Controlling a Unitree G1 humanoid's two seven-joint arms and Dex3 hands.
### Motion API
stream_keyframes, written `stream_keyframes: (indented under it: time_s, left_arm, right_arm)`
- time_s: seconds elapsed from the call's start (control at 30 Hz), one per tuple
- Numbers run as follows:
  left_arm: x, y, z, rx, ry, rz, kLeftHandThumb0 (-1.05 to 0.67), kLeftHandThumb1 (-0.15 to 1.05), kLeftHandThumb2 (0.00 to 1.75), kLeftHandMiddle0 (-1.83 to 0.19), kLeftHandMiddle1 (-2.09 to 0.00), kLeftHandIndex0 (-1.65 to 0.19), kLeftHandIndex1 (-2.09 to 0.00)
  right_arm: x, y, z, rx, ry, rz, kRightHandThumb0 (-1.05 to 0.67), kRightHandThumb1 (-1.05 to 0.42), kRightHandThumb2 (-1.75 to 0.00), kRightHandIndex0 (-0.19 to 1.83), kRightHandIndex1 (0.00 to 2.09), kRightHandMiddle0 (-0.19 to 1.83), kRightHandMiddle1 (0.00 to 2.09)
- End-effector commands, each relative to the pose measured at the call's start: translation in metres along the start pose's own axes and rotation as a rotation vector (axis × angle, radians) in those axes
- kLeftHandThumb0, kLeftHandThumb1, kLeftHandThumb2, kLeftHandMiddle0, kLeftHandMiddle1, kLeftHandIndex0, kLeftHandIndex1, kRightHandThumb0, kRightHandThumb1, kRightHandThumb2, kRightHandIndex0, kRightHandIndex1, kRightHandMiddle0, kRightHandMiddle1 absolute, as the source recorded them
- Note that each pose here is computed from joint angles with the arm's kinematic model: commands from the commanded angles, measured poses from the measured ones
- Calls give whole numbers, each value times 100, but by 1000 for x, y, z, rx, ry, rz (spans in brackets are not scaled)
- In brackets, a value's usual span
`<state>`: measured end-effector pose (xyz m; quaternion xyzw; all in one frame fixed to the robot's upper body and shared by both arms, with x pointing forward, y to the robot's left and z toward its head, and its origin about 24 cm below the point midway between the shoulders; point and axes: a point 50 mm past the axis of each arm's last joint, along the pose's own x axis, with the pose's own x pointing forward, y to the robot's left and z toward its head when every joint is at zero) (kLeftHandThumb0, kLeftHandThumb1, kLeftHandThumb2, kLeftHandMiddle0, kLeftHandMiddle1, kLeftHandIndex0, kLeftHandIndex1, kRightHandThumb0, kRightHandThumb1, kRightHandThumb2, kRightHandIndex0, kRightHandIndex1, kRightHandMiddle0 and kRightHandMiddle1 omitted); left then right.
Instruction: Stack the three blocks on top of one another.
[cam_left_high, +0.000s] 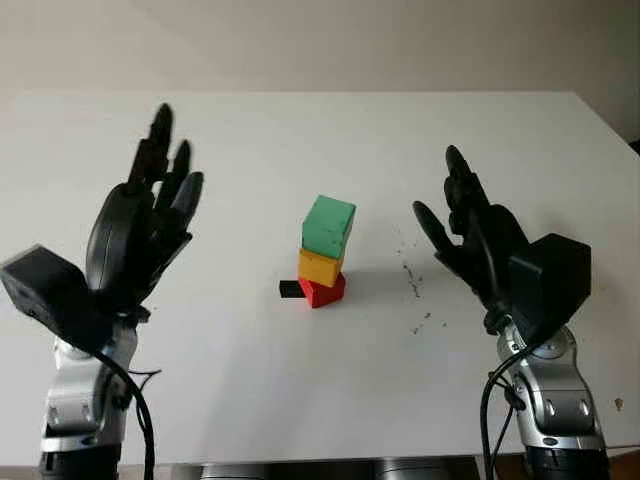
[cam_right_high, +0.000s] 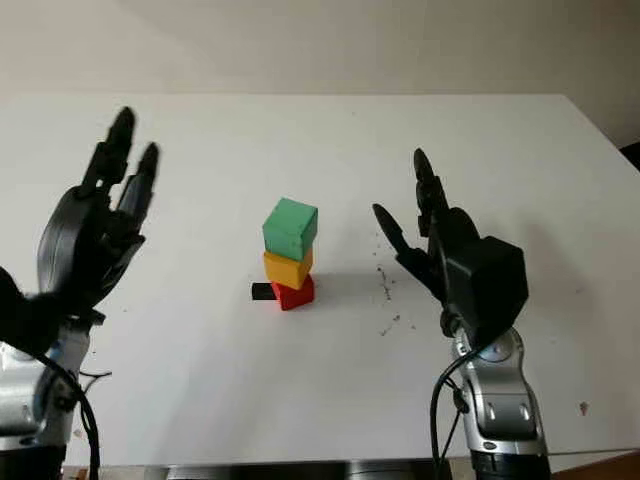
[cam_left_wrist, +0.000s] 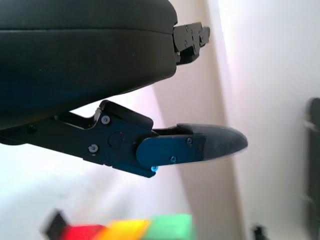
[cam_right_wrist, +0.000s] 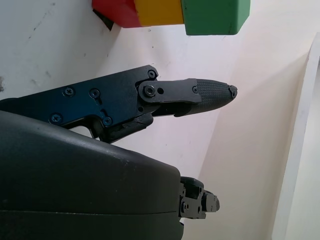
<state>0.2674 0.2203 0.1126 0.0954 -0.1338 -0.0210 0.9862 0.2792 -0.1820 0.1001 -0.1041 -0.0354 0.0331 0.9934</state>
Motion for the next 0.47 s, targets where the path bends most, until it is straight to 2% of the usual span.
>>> stream_keyframes:
  time_s: [0.0, 0.17, 0.43]
  left_arm:
    - [-5, -3, -7, 39, 20, 1, -71, 105, 62, 19, 0, 19, 0]
    - [-15, -11, -18, 26, 67, 15, -76, 105, 63, 19, 0, 19, 0]
    - [-18, -20, -25, -26, 78, -21, -74, 105, 62, 19, 0, 19, 0]
  right_arm:
    - [4, 3, 3, 15, -14, 2, -66, -105, -34, -9, 6, -3, 5]
    - [6, 6, 1, 13, -6, 10, -67, -105, -38, -11, 5, -5, 5]
    - [5, 8, -1, 63, -2, 20, -67, -105, -43, -18, 2, -15, 2]
